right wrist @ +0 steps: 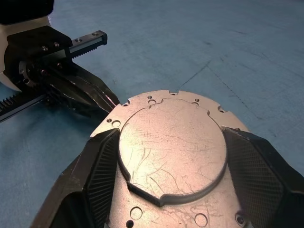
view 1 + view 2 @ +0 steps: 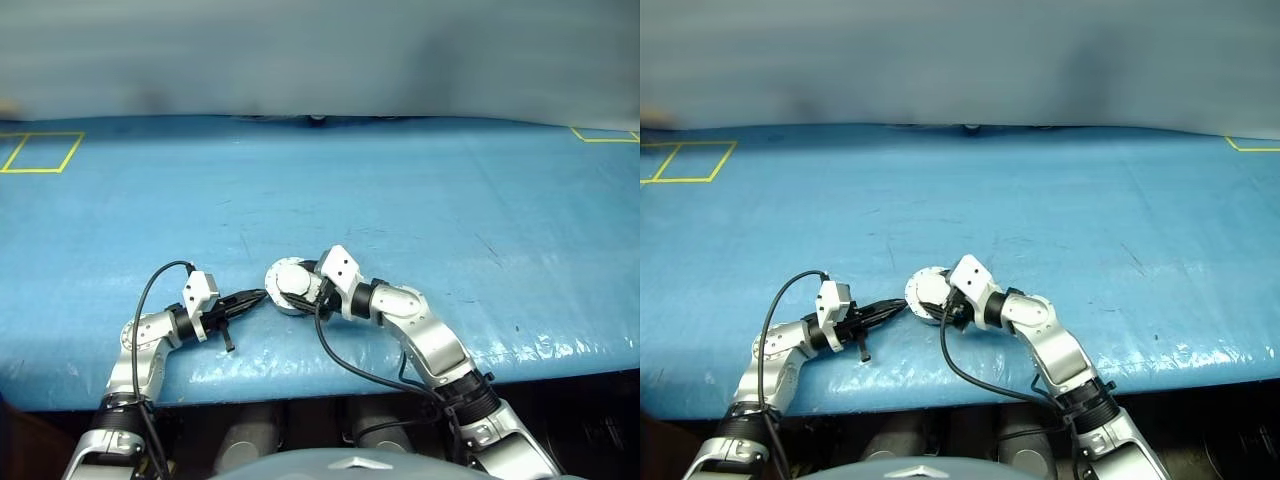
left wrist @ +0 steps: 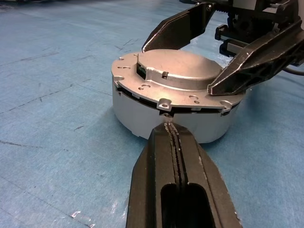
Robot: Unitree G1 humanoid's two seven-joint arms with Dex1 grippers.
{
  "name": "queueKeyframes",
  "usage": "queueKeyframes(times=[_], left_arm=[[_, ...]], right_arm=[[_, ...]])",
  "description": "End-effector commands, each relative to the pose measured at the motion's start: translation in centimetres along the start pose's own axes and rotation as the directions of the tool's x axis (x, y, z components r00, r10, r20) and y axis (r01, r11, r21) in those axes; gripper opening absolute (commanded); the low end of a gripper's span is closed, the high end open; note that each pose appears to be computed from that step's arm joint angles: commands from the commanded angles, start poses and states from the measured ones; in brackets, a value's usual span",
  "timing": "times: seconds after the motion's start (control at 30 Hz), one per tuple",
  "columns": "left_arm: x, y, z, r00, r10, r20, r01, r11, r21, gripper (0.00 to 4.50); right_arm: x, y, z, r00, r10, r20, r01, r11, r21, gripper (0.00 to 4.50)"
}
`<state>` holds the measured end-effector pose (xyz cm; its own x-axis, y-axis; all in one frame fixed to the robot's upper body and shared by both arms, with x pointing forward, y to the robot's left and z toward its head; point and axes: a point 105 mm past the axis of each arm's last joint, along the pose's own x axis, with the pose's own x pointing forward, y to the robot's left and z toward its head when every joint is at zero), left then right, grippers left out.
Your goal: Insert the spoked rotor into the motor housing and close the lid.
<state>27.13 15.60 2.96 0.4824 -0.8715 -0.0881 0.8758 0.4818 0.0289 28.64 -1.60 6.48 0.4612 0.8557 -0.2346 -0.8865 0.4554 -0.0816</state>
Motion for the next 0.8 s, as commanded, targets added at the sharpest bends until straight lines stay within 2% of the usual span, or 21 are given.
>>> queueKeyframes(times=[0.03,0.43,0.8], left_arm=[[0.1,0.1,0.8,1.000,0.003,0.025,-0.004,1.000,0.027,0.00],[0.0,0.1,0.7,1.000,0.003,0.021,-0.004,1.000,0.024,0.00],[0.0,0.0,0.6,1.000,0.005,0.021,-0.006,1.000,0.018,0.00]], right_arm=[[0.0,0.2,0.2,1.000,0.009,0.011,-0.009,1.000,-0.003,3.02],[-0.3,0.1,0.7,1.000,0.008,-0.028,-0.010,0.996,-0.084,3.02],[0.1,-0.3,-0.5,0.996,-0.015,-0.093,0.010,0.998,-0.056,3.02]])
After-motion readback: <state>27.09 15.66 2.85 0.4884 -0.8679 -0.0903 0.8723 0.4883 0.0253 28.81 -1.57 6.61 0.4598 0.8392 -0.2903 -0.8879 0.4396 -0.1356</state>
